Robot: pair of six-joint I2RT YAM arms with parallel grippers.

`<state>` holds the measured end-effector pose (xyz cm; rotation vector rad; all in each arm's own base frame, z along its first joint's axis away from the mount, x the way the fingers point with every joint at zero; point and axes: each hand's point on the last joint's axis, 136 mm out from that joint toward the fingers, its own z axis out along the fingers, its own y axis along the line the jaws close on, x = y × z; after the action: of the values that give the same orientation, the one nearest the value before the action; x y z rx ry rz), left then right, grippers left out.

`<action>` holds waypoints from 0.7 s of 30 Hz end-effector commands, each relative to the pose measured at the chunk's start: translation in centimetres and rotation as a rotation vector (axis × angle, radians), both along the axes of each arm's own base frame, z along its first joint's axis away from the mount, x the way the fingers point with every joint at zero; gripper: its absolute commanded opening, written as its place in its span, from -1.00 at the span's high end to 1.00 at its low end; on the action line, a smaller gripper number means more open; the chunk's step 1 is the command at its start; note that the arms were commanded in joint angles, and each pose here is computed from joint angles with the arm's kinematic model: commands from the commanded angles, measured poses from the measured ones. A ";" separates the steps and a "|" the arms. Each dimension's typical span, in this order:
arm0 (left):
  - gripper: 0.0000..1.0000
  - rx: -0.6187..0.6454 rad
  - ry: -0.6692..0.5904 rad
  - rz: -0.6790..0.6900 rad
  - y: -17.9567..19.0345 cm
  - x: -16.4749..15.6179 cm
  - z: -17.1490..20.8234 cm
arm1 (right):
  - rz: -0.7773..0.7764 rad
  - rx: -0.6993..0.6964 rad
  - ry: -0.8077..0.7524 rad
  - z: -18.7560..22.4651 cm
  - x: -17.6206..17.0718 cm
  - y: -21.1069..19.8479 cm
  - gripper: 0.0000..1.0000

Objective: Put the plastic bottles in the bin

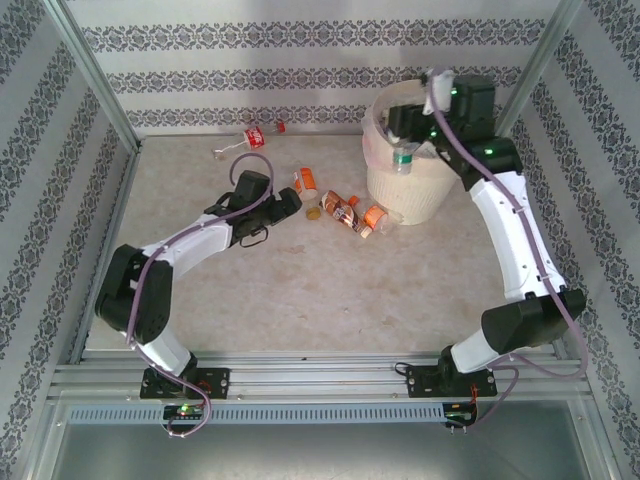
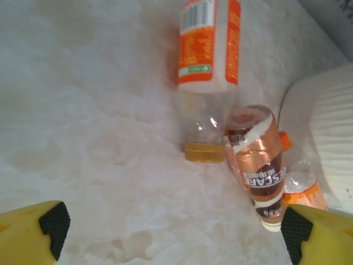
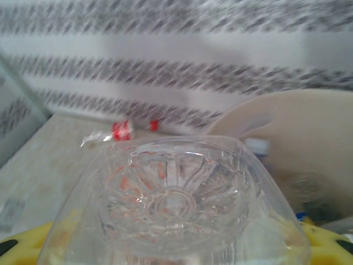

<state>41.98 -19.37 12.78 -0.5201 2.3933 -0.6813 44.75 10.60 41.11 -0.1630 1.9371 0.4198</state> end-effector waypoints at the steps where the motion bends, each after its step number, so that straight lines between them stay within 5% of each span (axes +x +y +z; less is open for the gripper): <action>1: -0.99 0.002 -0.057 -0.090 -2.8 1.2 1.5 | -0.171 0.122 -0.069 3.5 1.6 -4.7 -0.06; 13: -0.99 0.026 0.013 -0.118 -4.7 2.8 -2.1 | -0.323 0.161 -0.047 4.6 4.9 -10.7 -0.09; 21: -0.99 0.155 0.072 -0.077 -3.4 3.7 -4.1 | -0.652 -0.132 0.003 1.5 6.4 -17.6 -0.10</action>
<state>45.84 -23.22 9.21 -0.4263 2.4831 -0.6134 51.28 -3.51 43.57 0.3165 1.8731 0.0993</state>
